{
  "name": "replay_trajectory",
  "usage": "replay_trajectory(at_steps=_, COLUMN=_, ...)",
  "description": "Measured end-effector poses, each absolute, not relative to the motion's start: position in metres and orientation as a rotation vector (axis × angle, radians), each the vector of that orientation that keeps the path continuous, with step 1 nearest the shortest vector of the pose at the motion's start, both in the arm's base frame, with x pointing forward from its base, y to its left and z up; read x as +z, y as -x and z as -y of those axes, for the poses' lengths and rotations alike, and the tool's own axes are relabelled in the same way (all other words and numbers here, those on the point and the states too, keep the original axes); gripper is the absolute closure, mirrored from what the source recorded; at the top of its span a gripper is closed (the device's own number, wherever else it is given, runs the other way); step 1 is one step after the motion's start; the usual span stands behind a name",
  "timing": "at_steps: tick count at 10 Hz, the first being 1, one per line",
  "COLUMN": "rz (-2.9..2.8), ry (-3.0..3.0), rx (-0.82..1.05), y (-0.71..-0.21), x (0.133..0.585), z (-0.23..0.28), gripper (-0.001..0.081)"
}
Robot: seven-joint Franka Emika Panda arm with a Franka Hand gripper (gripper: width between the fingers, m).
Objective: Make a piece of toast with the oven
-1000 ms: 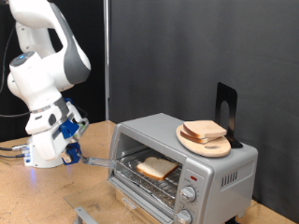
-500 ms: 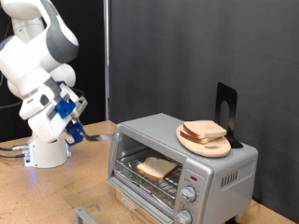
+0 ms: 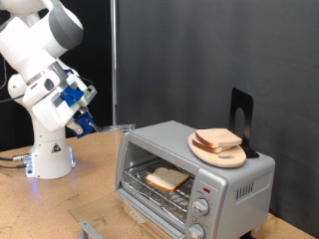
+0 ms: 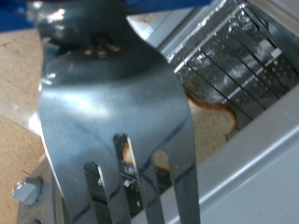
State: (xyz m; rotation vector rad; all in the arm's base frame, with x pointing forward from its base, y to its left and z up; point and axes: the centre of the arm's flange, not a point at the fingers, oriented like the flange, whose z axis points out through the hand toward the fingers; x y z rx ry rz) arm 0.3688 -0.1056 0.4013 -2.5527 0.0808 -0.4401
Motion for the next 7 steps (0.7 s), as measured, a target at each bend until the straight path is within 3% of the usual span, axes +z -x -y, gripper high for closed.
replay_trajectory(at_steps=7, rz=-0.016, ry=2.383, rx=-0.498, y=-0.395, x=0.43, z=0.008, gripper=0.0345)
